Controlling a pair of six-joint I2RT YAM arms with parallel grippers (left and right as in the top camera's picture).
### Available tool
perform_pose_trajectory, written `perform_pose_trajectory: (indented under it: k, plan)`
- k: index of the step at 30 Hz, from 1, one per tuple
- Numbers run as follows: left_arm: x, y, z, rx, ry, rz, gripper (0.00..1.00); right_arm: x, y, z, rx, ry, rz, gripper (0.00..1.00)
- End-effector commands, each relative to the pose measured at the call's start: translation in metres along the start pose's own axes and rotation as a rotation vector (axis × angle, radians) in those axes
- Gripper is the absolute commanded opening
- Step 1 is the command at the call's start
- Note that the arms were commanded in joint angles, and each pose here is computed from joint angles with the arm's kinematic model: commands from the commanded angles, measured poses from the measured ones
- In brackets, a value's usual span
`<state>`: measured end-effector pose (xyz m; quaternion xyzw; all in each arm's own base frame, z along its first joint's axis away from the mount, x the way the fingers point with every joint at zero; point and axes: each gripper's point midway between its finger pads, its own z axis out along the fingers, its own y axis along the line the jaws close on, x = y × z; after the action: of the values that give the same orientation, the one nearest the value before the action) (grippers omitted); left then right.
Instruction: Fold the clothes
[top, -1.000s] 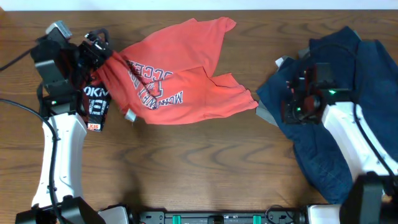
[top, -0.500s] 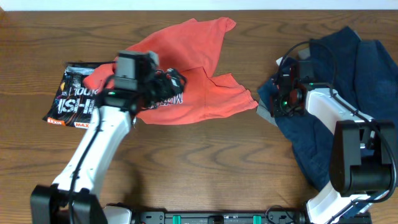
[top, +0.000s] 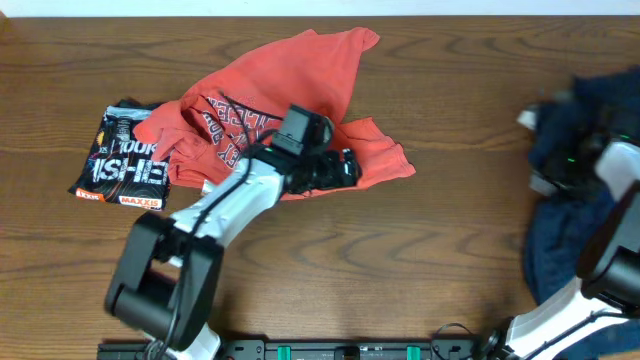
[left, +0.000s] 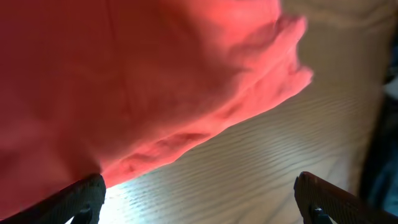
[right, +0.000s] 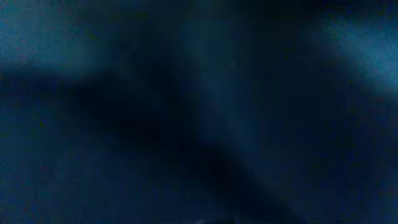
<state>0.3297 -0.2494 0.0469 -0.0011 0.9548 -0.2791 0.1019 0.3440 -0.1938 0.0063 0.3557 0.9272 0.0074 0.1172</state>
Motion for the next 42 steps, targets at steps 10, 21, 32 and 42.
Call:
perform_pose_trajectory:
  k: [10, 21, 32, 42]
  plan:
    - [0.018, 0.006, 0.031, -0.047, 0.039, -0.481, 0.98, -0.031, 0.086, -0.100, -0.233, -0.200, -0.254, 0.59]
    - [0.019, 0.003, 0.041, -0.139, -0.126, -0.810, 0.98, 0.001, 0.130, -0.096, -0.249, -0.145, -0.400, 0.61]
    - [-0.025, 0.013, 0.070, -0.082, -0.349, -0.816, 0.90, 0.014, 0.131, -0.094, -0.244, -0.100, -0.410, 0.61]
    - [-0.024, 0.029, 0.065, -0.135, -0.327, -0.767, 0.06, 0.015, 0.130, -0.094, -0.242, -0.096, -0.410, 0.61]
